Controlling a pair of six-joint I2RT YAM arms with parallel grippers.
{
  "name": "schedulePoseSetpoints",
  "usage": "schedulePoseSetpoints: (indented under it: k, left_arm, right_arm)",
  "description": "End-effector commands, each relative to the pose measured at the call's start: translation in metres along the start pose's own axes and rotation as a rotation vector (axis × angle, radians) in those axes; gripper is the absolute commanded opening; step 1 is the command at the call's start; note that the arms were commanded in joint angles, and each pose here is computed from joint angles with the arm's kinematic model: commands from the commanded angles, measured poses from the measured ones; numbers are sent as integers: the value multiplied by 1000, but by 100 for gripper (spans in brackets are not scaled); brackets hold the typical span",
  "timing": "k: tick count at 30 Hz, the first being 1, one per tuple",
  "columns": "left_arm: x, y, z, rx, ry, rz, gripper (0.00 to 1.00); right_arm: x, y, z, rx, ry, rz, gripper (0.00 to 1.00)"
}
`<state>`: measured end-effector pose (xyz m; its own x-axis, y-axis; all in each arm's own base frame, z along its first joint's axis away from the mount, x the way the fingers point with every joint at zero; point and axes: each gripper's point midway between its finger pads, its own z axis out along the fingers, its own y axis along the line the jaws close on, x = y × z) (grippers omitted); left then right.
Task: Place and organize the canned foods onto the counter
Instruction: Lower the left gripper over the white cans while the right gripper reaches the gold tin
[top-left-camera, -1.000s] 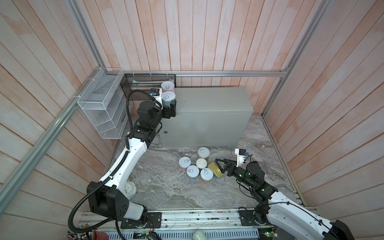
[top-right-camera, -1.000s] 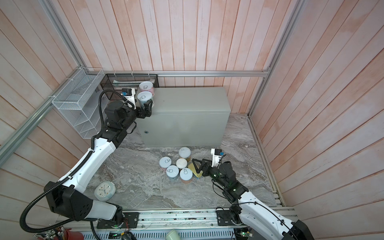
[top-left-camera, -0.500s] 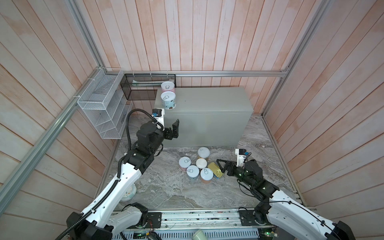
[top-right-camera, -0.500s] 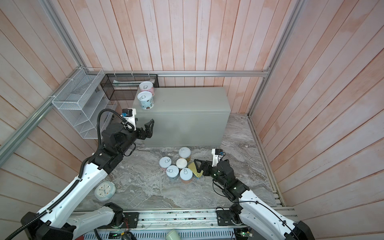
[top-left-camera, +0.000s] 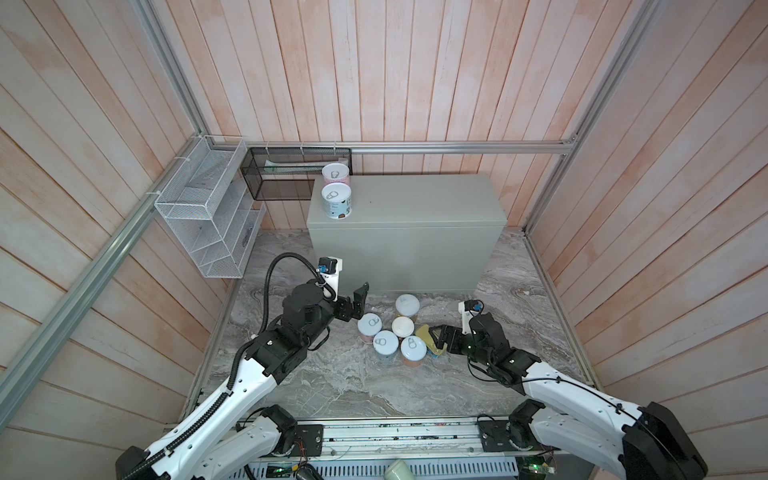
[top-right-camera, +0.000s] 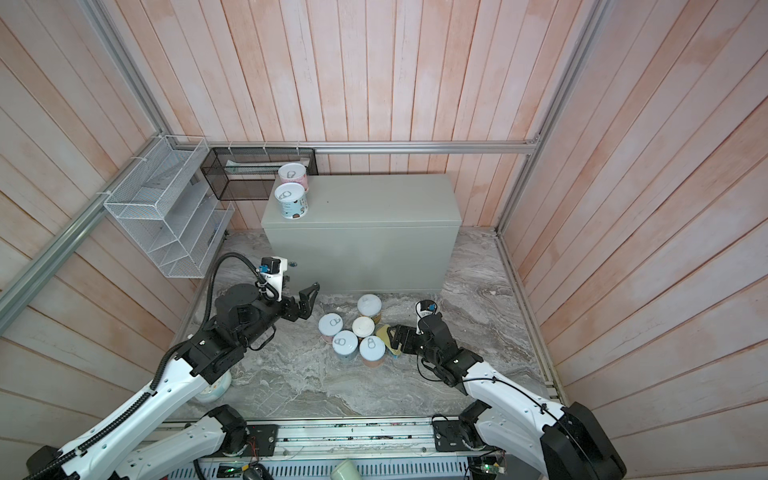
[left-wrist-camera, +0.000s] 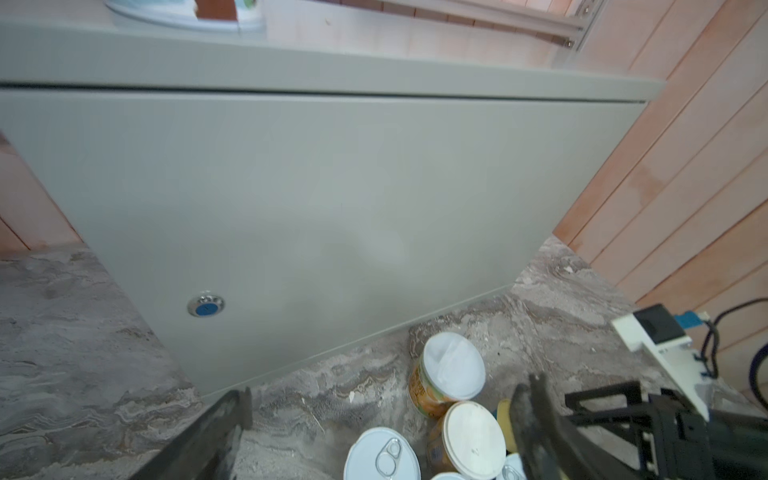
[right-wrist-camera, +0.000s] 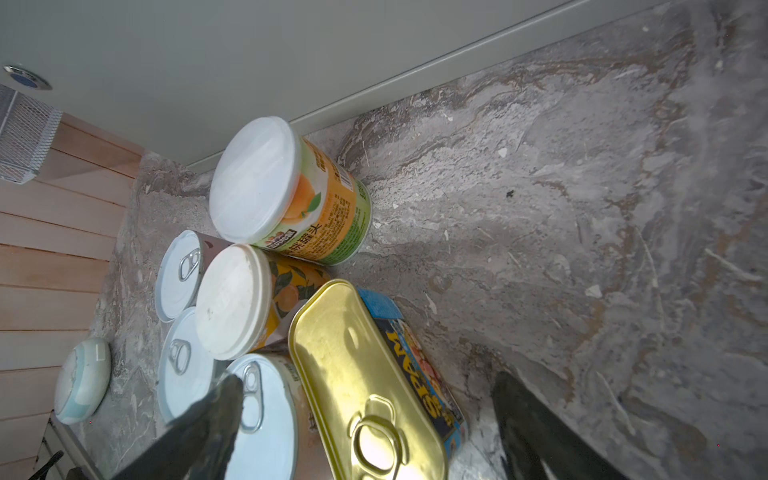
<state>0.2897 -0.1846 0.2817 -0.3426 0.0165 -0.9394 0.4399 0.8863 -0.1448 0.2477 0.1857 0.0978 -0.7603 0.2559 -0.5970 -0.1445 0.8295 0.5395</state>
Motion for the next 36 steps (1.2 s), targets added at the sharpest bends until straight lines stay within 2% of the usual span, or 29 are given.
schedulePoseSetpoints:
  k: [1,10,15,21,24,36]
  left_arm:
    - [28,-12,7,40,79,-5,100]
    - [51,-45,21,159,82,9,100]
    - [47,-62,23,203,43,60,100]
    - [46,-74,30,251,39,73,100]
    - [46,-74,33,247,36,86,100]
    - [58,-65,36,203,60,73,100]
  right_arm:
    - [3,-13,-4,83,24,-55,93]
    - [25,-27,-14,111,53,-65,82]
    - [35,-15,-19,32,43,-84,78]
    - [44,-22,-17,121,52,-156,78]
    - [50,-28,-14,170,61,-184,77]
    - [59,-24,3,204,76,-268,77]
